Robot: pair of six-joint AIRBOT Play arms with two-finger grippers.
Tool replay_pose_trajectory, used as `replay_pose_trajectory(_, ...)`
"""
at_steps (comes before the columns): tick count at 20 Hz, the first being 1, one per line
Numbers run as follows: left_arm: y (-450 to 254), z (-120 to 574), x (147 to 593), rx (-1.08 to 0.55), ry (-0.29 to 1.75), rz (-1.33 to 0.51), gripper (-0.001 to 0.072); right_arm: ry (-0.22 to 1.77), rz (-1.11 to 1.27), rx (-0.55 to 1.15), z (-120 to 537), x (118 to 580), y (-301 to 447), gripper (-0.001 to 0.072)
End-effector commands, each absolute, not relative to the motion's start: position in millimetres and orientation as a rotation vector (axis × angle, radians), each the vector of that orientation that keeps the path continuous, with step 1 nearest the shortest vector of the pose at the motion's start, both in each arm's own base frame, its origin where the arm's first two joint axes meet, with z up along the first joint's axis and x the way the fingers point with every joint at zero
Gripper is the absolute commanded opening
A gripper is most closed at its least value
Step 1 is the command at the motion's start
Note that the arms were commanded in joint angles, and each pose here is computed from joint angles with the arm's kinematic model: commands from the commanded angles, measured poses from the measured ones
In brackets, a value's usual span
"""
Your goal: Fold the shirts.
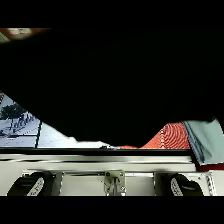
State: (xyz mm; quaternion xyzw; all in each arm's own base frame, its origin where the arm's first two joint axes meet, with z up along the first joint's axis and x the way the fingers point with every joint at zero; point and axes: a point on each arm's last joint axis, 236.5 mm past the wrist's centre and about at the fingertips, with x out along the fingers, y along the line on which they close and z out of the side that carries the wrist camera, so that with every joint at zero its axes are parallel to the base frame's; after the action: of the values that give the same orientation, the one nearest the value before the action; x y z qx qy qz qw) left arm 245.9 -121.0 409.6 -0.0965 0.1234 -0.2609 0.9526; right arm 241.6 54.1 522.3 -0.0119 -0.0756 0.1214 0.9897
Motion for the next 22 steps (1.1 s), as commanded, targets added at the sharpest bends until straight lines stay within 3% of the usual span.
replay_pose_trajectory(1, -94, 353, 259, -0.187, 0.431, -0.398, 0.0035, 0.217, 0.327, 0.03, 437, 275, 64, 0.0055)
replay_pose_trajectory(6, -63, 263, 307, -0.184, 0.607, -0.258, 0.0035, 0.678, 0.396, 0.118, 294, 372, 56, 0.0055)
replay_pose_trajectory(10, -47, 208, 371, -0.22, 0.641, -0.182, 0.0035, 0.736, 0.422, 0.187, 207, 479, 84, 0.0056)
replay_pose_trajectory(12, -45, 169, 394, -0.262, 0.735, -0.161, 0.0037, 0.766, 0.421, 0.229, 168, 510, 105, 0.0056)
replay_pose_trajectory(14, -52, 119, 405, -0.339, 0.884, -0.146, 0.0037, 0.875, 0.448, 0.251, 119, 517, 130, 0.0056)
replay_pose_trajectory(18, -88, 19, 398, -0.358, 1.193, -0.196, 0.0037, 1.168, 0.53, 0.235, 31, 486, 173, 0.0056)
replay_pose_trajectory(19, -97, 5, 397, -0.364, 1.234, -0.209, 0.0036, 1.206, 0.529, 0.249, 20, 483, 179, 0.0085)
replay_pose_trajectory(20, -104, -2, 396, -0.367, 1.252, -0.221, 0.0037, 1.21, 0.525, 0.254, 16, 484, 181, 0.0239)
replay_pose_trajectory(21, -108, -4, 396, -0.36, 1.258, -0.227, 0.0037, 1.201, 0.523, 0.233, 18, 485, 178, 0.0511)
replay_pose_trajectory(22, -107, -1, 395, -0.359, 1.261, -0.229, 0.0082, 1.191, 0.488, 0.179, 22, 489, 160, 0.0605)
